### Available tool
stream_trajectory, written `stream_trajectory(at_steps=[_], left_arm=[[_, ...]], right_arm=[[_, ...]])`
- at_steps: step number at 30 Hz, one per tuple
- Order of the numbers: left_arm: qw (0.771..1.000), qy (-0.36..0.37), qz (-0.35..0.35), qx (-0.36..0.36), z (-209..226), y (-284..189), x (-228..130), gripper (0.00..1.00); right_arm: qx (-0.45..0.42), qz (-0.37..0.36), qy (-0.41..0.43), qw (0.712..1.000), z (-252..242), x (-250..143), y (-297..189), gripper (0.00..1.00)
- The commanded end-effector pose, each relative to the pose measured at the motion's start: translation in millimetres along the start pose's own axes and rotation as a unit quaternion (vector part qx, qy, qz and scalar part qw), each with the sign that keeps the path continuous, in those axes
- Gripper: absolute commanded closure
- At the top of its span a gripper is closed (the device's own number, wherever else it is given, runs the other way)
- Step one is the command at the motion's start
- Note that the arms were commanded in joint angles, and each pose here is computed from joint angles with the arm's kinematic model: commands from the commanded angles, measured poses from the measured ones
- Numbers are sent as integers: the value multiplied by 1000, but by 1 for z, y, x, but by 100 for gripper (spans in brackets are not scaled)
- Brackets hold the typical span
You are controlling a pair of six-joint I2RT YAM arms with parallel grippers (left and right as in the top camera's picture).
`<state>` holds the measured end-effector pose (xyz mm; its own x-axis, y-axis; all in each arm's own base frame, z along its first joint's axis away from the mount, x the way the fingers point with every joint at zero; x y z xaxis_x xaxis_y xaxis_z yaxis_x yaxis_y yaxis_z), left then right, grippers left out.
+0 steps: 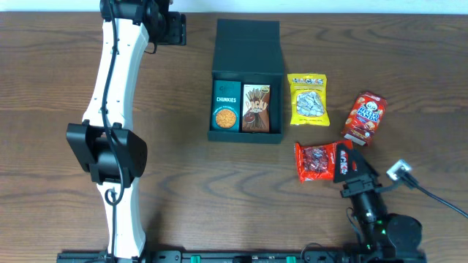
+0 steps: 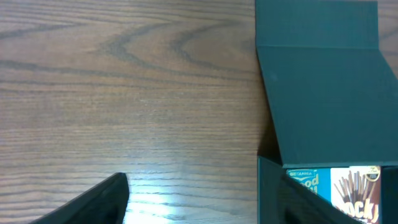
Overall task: Pack container
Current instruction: 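Reach the right gripper over the red Hello Panda box and grasp it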
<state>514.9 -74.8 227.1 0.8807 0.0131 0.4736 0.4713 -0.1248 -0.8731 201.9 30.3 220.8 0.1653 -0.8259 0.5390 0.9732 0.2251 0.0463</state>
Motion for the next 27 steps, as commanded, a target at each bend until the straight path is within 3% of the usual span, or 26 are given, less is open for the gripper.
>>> stream_trajectory(at_steps=[1, 4, 5, 13, 20, 27], left_arm=[[1000, -5, -11, 6, 3, -7, 5, 18], [1000, -5, -12, 7, 3, -7, 5, 7], [1000, -5, -12, 7, 4, -7, 5, 6], [1000, -22, -18, 11, 23, -9, 10, 3], [999, -47, -21, -4, 45, -12, 12, 3], [998, -57, -28, 2, 58, -13, 15, 2]], right_arm=[[-10, -55, 19, 998, -1, 18, -1, 11], [-27, -81, 19, 996, -5, 26, -1, 7], [-33, -82, 18, 996, -7, 27, 0, 3], [-122, -70, -55, 989, -13, 58, 20, 2], [-210, 34, -117, 970, -19, 87, 72, 1], [-307, 168, -65, 934, -53, 93, 135, 1]])
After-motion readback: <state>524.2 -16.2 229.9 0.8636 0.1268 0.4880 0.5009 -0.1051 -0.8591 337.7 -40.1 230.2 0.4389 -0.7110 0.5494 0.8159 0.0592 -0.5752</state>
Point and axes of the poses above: each gripper's point midway between its finger pads, its own y axis out along the fingers, its own z axis along the line the jaws close on, x = y × z, the point moved 3 cm from there along -y, back along the fingers, and after that the axes turned 2 degrees about -y, right-handed, at the moved point
